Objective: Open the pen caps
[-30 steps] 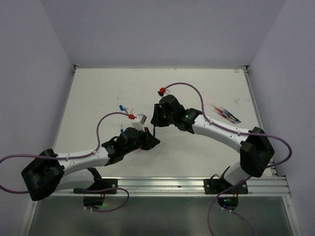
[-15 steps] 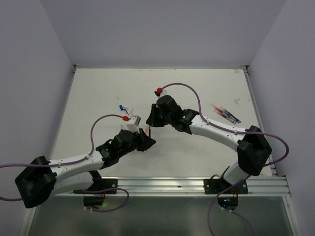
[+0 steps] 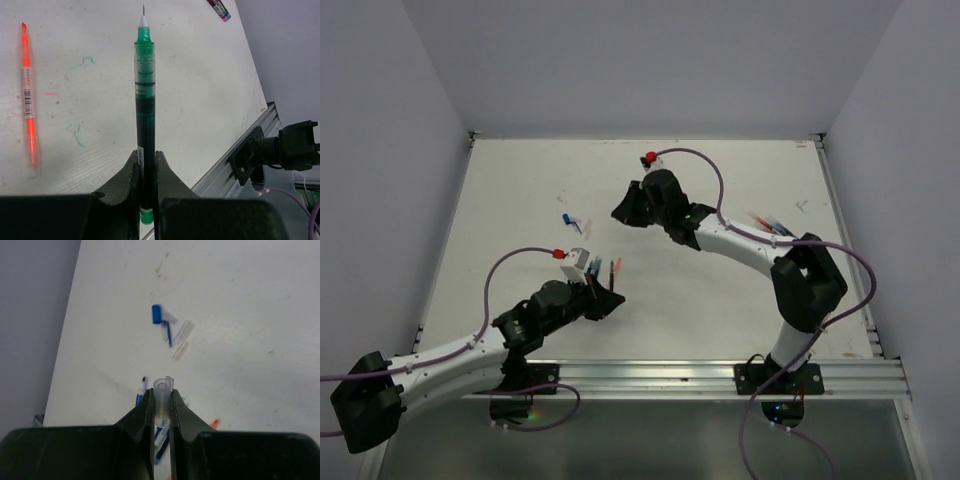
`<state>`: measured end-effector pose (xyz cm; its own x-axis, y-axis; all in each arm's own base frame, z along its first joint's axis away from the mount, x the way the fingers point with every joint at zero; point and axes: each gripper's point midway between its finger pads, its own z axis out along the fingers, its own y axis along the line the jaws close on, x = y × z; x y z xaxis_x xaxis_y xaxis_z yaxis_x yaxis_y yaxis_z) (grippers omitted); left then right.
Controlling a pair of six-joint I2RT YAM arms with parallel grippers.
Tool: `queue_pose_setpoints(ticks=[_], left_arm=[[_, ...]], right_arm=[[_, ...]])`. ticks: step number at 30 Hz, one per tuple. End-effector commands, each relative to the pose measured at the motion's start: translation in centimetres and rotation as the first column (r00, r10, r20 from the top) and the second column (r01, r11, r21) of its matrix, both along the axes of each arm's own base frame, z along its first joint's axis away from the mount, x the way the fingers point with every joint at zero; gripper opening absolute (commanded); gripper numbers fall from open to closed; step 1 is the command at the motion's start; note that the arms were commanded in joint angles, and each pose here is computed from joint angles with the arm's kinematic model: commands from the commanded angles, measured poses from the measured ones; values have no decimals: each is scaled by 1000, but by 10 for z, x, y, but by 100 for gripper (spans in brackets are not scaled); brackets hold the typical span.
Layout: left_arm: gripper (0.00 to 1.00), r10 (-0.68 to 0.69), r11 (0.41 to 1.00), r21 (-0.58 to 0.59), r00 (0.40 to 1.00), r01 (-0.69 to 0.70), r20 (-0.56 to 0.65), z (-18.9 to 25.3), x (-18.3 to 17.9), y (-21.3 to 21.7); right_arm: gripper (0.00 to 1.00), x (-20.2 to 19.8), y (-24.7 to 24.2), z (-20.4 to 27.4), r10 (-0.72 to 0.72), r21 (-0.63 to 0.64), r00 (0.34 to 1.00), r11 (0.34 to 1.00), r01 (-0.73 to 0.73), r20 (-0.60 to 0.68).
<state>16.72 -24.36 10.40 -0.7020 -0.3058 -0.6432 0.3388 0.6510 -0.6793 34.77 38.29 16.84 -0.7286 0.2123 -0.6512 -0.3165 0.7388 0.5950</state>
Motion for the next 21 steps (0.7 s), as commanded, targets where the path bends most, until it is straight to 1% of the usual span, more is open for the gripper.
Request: queue_pose_setpoints(ticks=[1, 2, 3, 4, 5, 7, 8, 9, 10, 11, 12, 13, 14, 15, 16, 18, 19, 21], left_arm=[[0, -36, 999, -20, 999, 36, -3, 4, -6, -4], [0, -36, 999, -20, 999, 36, -3, 4, -6, -4], [0, -29, 1000, -8, 1000, 28, -12, 2, -6, -2], [0, 10, 1000, 5, 1000, -10, -8, 3, -1, 2], [0, 43, 999, 22, 999, -42, -14, 2, 3, 7], [0, 142, 984, 121, 988, -133, -68, -13, 5, 28], [0, 224, 965, 147, 974, -216, -39, -4, 18, 38], [0, 254, 948, 206, 966, -242, -36, -8, 19, 48], [0, 314, 926, 215, 949, -309, 12, 9, 30, 56], [0, 330, 912, 247, 943, -327, 31, 12, 33, 61], [0, 345, 896, 282, 937, -344, 47, 15, 35, 68], [0, 391, 873, 277, 916, -401, 96, 35, 45, 74], [0, 410, 847, 325, 906, -421, 105, 35, 46, 83], [0, 434, 827, 335, 892, -450, 127, 43, 49, 89], [0, 477, 799, 323, 861, -508, 173, 64, 58, 95], [0, 489, 763, 360, 844, -537, 221, 76, 62, 105], [0, 505, 748, 350, 826, -564, 252, 91, 67, 108], [0, 496, 731, 372, 819, -573, 288, 99, 70, 111]], right_arm=[[0, 45, -2, 24, -100, 60, 988, 994, 93, 114], [0, 48, 1, 29, -101, 67, 988, 993, 94, 118], [0, 55, 2, 15, -102, 47, 990, 994, 98, 97], [0, 55, 4, 8, -87, 34, 994, 996, 85, 68], [0, 65, 8, 14, -92, 37, 993, 995, 90, 74], [0, 70, 10, -15, -69, -23, 997, 997, 70, 26], [0, 74, 14, -12, -66, -34, 997, 997, 67, 28], [0, 78, 15, -34, -59, -72, 998, 996, 59, -1], [0, 77, 16, -42, -49, -94, 999, 995, 47, -20], [0, 79, 21, -41, -35, -87, 999, 996, 33, -20], [0, 80, 23, -56, -30, -104, 999, 994, 26, -39], [0, 81, 23, -59, -32, -107, 999, 994, 28, -43], [0, 82, 24, -64, -34, -113, 998, 993, 29, -44], [0, 84, 23, -69, -35, -121, 998, 992, 29, -43], [0, 84, 24, -79, -33, -134, 998, 991, 26, -51], [0, 86, 26, -86, -18, -144, 999, 989, 11, -51], [0, 88, 29, -95, -11, -154, 998, 988, 2, -59], [0, 88, 30, -104, 2, -170, 997, 985, -14, -72]])
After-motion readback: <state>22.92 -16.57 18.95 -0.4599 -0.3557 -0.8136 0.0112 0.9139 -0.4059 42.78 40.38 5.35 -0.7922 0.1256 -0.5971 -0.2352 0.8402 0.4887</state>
